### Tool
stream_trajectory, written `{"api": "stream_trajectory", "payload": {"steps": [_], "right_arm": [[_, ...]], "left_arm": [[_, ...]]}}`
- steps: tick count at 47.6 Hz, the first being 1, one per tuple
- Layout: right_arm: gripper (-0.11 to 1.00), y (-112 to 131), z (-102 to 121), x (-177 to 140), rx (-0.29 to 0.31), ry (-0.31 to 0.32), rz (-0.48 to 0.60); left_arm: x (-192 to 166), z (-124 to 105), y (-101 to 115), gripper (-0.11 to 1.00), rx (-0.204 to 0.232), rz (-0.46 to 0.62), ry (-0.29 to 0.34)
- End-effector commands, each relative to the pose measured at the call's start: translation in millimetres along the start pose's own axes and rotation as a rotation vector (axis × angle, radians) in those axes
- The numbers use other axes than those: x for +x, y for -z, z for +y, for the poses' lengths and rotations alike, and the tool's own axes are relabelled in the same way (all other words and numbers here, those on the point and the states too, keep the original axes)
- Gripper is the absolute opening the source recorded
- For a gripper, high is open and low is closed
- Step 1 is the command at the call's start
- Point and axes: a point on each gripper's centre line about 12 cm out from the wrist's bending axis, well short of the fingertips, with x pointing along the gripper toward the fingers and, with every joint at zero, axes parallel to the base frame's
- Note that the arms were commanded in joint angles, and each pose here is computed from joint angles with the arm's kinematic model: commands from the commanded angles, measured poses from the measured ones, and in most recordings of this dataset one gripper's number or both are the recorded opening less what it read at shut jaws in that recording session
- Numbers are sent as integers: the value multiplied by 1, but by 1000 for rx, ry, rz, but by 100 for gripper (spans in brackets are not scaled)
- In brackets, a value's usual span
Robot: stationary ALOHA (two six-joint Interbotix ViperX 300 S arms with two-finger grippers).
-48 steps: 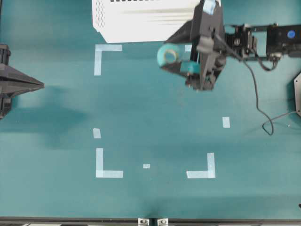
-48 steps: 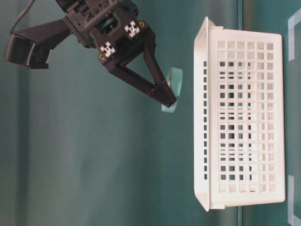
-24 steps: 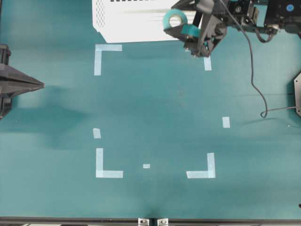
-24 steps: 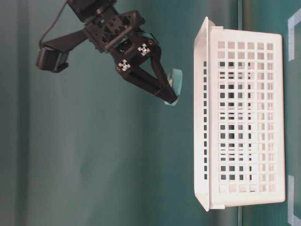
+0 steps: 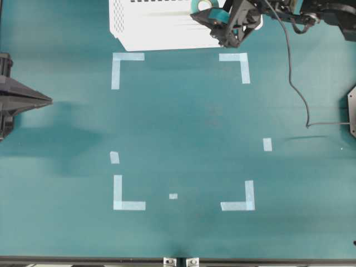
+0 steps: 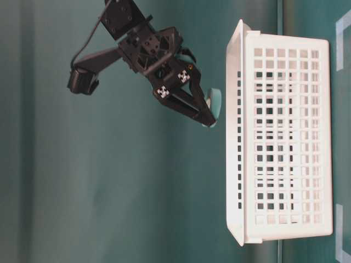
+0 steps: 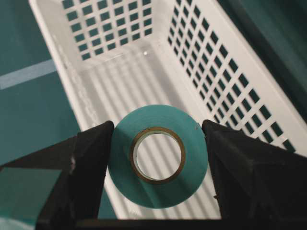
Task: Put the tape in the middle into the white basket.
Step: 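Lower the tape roll into the basket and open the right gripper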
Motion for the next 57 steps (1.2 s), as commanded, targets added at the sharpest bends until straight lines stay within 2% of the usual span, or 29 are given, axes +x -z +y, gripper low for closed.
{"api": "stream_trajectory", "payload": {"steps": [1,16,54,57], "right_arm": [[66,-18,-1,0,6,0,-48],[66,-18,-9,9,13,19,-36],[66,-11,-12,9,14,25,-20],[81,-10,-12,9,-1,26,-18]], "left_arm": [[1,0,-4,-11,-2,-9,0],[1,0,-3,-11,0,-6,0],[1,0,-4,-11,-3,-8,0],[1,0,-4,-11,-3,-8,-1]]}}
